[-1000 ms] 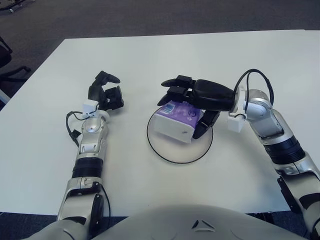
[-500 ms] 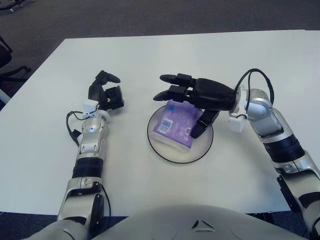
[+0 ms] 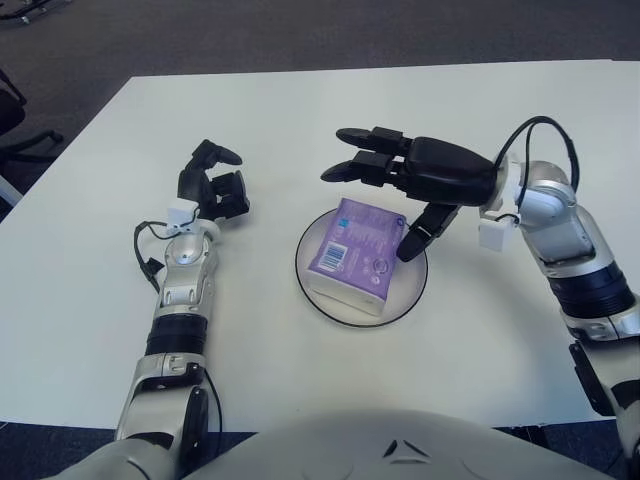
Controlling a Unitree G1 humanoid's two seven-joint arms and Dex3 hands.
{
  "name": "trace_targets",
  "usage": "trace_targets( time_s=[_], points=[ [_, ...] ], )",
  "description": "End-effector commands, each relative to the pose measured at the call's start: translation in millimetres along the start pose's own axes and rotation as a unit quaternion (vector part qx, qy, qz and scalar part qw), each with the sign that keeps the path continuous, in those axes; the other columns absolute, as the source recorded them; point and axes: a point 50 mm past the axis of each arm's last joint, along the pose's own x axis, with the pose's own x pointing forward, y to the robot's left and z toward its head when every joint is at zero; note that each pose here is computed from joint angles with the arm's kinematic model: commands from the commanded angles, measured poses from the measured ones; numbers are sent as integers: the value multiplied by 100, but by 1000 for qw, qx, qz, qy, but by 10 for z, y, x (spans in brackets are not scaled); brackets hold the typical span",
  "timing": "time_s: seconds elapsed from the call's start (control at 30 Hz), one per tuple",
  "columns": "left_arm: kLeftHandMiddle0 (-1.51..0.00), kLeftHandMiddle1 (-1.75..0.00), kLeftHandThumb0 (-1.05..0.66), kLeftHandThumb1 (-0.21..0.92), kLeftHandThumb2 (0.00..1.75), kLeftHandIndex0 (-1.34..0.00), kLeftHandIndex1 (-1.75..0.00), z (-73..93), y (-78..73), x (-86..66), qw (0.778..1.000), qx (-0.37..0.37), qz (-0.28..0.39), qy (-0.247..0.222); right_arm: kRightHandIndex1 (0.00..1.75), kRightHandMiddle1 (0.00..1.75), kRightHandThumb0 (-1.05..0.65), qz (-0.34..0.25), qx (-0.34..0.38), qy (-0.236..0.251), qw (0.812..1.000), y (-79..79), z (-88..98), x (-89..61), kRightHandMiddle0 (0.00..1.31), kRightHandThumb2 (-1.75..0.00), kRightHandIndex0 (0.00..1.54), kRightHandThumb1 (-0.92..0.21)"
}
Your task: Put the tissue paper into the plate.
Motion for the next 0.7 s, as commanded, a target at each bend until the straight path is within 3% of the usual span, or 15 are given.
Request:
trace_targets(
  time_s=[0.0, 0.17, 0.27, 0.5, 0.67],
  points=[
    [-130, -175, -47, 35, 128, -59, -175, -634, -124, -551, 990, -31, 11, 135, 0, 23, -84, 5, -37, 17, 999, -263, 11, -47, 0, -37, 0, -68],
    [-131, -175, -47, 34, 128, -59, -175, -636, -120, -550, 990, -31, 10, 134, 1, 8, -90, -7, -62, 32, 998, -324, -31, -121, 0, -39, 2, -73],
    [-131, -175, -47, 34, 128, -59, -175, -635, -122, -551, 991, -30, 8, 134, 1, 5, -95, -12, -57, 68, 996, -352, -119, -198, 0, -37, 3, -77],
    [-131, -175, -47, 35, 128, -59, -175, -638, -102, -556, 990, -29, 9, 136, 0, 10, -100, -10, -16, 102, 995, -442, -282, -299, 0, -30, 2, -82],
    [-130, -175, -47, 35, 128, -59, -175, -634, -96, -555, 990, -27, 10, 135, 0, 11, -103, -16, 9, 136, 991, -370, -463, -341, 0, -25, 0, -85]
  ],
)
